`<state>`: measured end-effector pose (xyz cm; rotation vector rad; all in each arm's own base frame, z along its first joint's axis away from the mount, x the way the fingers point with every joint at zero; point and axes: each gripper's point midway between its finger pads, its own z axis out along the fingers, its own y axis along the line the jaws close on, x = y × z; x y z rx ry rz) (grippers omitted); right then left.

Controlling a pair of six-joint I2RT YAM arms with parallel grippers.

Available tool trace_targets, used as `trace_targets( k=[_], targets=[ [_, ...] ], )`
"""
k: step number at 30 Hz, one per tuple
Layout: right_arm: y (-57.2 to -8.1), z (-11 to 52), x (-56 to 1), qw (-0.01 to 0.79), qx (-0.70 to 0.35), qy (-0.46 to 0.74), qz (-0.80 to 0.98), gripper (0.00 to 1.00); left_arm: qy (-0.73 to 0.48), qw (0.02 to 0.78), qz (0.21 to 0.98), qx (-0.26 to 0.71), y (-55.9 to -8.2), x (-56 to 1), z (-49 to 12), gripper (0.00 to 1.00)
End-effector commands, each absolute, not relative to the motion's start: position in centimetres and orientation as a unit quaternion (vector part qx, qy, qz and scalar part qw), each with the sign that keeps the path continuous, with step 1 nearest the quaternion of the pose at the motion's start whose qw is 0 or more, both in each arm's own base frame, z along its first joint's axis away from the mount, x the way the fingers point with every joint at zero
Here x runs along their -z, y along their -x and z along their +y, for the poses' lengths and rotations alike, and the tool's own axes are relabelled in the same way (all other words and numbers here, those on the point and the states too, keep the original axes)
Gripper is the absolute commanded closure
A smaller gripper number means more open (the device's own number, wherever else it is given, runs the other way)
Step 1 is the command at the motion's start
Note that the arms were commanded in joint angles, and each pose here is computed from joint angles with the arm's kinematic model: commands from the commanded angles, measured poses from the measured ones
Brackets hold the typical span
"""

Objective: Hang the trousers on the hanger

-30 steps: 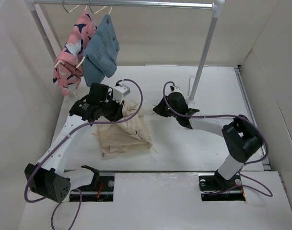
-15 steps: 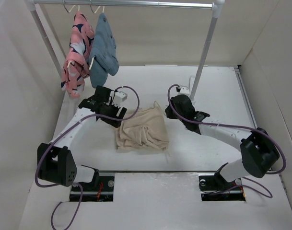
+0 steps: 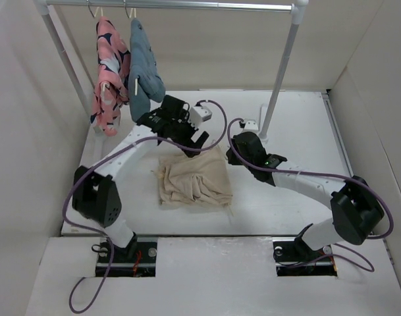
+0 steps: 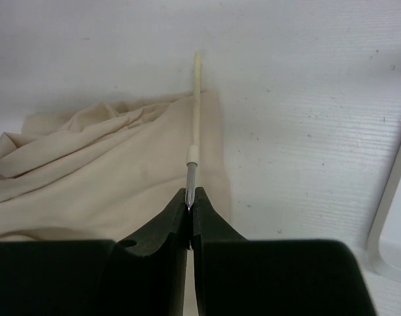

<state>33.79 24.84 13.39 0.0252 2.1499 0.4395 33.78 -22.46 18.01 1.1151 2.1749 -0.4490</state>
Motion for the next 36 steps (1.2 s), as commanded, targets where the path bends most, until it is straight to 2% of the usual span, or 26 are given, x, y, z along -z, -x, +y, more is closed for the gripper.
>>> trace_targets(
  k=[1, 3, 5, 6, 8, 9, 13, 17, 21, 22, 25, 26, 28, 29, 31, 34, 35, 36],
  targets=[
    [-34.2, 25.8, -15.2, 0.469, -0.194, -0.013, 0.861, 1.00, -0.439, 0.277, 0.838, 0.168, -34.3, -14.6, -22.7, 0.01],
    [-34.2, 25.8, -15.2, 0.469, -0.194, -0.013, 0.861, 1.00, -0.440, 0.265, 0.840, 0.173, -34.2, -13.7, -22.9, 0.02],
    [-33.9, 25.6, -15.1, 0.469, -0.193, -0.013, 0.862, 1.00, -0.428, 0.273, 0.844, 0.172, -35.2, -13.2, -23.3, 0.13],
    [-33.9, 25.6, -15.1, 0.469, -0.193, -0.013, 0.862, 1.00, -0.421, 0.281, 0.846, 0.169, -35.6, -13.3, -23.4, 0.41],
    [-33.8, 25.4, -14.6, 0.465, -0.190, -0.012, 0.864, 1.00, -0.395, 0.295, 0.855, 0.159, -37.2, -13.3, -22.8, 0.86],
    [-33.8, 25.4, -14.6, 0.465, -0.190, -0.012, 0.864, 1.00, -0.367, 0.298, 0.867, 0.159, -37.7, -13.4, -22.2, 1.00],
    [-33.2, 24.6, -14.3, 0.468, -0.184, -0.021, 0.864, 1.00, -0.308, 0.339, 0.872, 0.173, -39.8, -17.0, -19.5, 1.00],
    [-32.8, 24.2, -13.7, 0.462, -0.182, -0.023, 0.868, 1.00, -0.299, 0.331, 0.876, 0.181, -39.2, -16.7, -18.0, 0.99],
    [-32.8, 24.2, -13.7, 0.462, -0.182, -0.023, 0.868, 1.00, -0.284, 0.270, 0.892, 0.226, -38.7, -12.9, -17.5, 0.88],
    [-32.8, 24.2, -13.7, 0.462, -0.182, -0.023, 0.868, 1.00, -0.273, 0.268, 0.893, 0.237, -39.2, -12.7, -16.9, 0.87],
    [-33.1, 24.2, -14.1, 0.467, -0.181, -0.026, 0.865, 1.00, -0.245, 0.249, 0.901, 0.259, -40.3, -11.6, -16.4, 0.74],
    [-33.1, 24.2, -14.1, 0.467, -0.181, -0.026, 0.865, 1.00, -0.223, 0.243, 0.908, 0.260, -40.5, -11.2, -15.7, 0.74],
    [-33.2, 24.4, -14.5, 0.470, -0.184, -0.027, 0.863, 1.00, -0.195, 0.245, 0.921, 0.233, -41.7, -10.5, -14.6, 0.74],
    [-33.2, 24.4, -14.5, 0.470, -0.184, -0.027, 0.863, 1.00, -0.185, 0.254, 0.930, 0.189, -42.5, -10.3, -13.2, 0.72],
    [-33.2, 24.4, -14.5, 0.470, -0.184, -0.027, 0.863, 1.00, -0.181, 0.253, 0.938, 0.150, -42.8, -10.1, -12.4, 0.64],
    [-33.4, 24.5, -14.6, 0.471, -0.184, -0.027, 0.862, 1.00, -0.235, 0.289, 0.922, 0.109, -41.6, -13.3, -13.8, 0.54],
    [-33.4, 24.5, -14.6, 0.471, -0.184, -0.027, 0.862, 1.00, -0.250, 0.307, 0.913, 0.100, -40.9, -14.9, -14.2, 0.47],
    [-33.6, 24.7, -15.0, 0.474, -0.187, -0.028, 0.860, 1.00, -0.270, 0.318, 0.904, 0.096, -40.4, -15.9, -15.4, 0.45]
  ],
)
